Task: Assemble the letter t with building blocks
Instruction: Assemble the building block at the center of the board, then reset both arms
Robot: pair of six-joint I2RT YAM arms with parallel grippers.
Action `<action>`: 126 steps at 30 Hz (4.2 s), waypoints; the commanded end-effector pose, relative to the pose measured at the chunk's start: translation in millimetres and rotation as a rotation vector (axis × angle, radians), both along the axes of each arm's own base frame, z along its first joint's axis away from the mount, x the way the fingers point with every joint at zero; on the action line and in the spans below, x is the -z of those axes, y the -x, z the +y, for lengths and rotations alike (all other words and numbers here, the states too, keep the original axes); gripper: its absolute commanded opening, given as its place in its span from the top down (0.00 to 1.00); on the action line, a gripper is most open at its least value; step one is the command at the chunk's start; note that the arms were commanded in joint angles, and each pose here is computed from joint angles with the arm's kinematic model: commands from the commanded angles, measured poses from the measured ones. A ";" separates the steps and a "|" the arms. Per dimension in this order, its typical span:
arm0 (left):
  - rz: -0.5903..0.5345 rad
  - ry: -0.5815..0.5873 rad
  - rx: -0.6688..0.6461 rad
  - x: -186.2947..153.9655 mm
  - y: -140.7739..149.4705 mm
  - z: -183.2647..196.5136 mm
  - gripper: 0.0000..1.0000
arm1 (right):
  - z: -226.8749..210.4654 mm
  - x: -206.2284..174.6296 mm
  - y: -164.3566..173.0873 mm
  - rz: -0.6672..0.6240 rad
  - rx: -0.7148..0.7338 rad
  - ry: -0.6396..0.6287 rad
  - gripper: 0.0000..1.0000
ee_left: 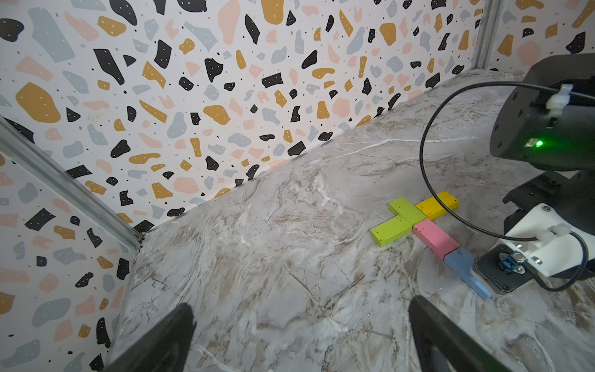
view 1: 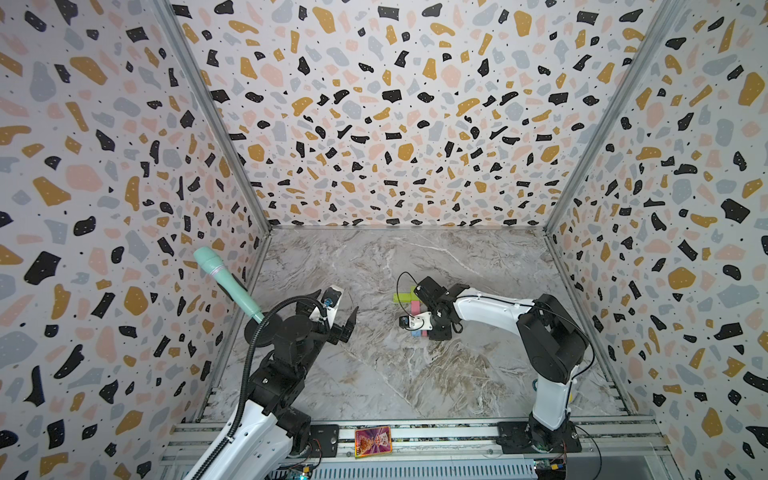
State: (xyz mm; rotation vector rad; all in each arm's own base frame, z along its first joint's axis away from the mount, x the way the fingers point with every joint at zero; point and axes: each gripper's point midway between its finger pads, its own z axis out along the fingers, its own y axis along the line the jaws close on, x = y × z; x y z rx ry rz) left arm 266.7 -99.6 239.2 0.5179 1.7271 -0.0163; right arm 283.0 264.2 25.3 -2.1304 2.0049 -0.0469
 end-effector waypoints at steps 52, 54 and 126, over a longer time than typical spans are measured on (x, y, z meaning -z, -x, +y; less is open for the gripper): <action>-0.036 0.010 0.005 -6.3 -0.5 -1.5 0.00 | -2.8 5.4 15.7 0.026 -0.011 0.024 0.83; -0.037 0.010 0.005 -6.5 -0.5 -1.4 0.01 | -1.7 6.1 15.2 0.028 -0.010 0.022 0.83; -0.199 0.165 -0.568 -32.4 -38.2 76.9 0.01 | -192.3 -247.4 -90.3 -0.886 0.998 -1.112 0.01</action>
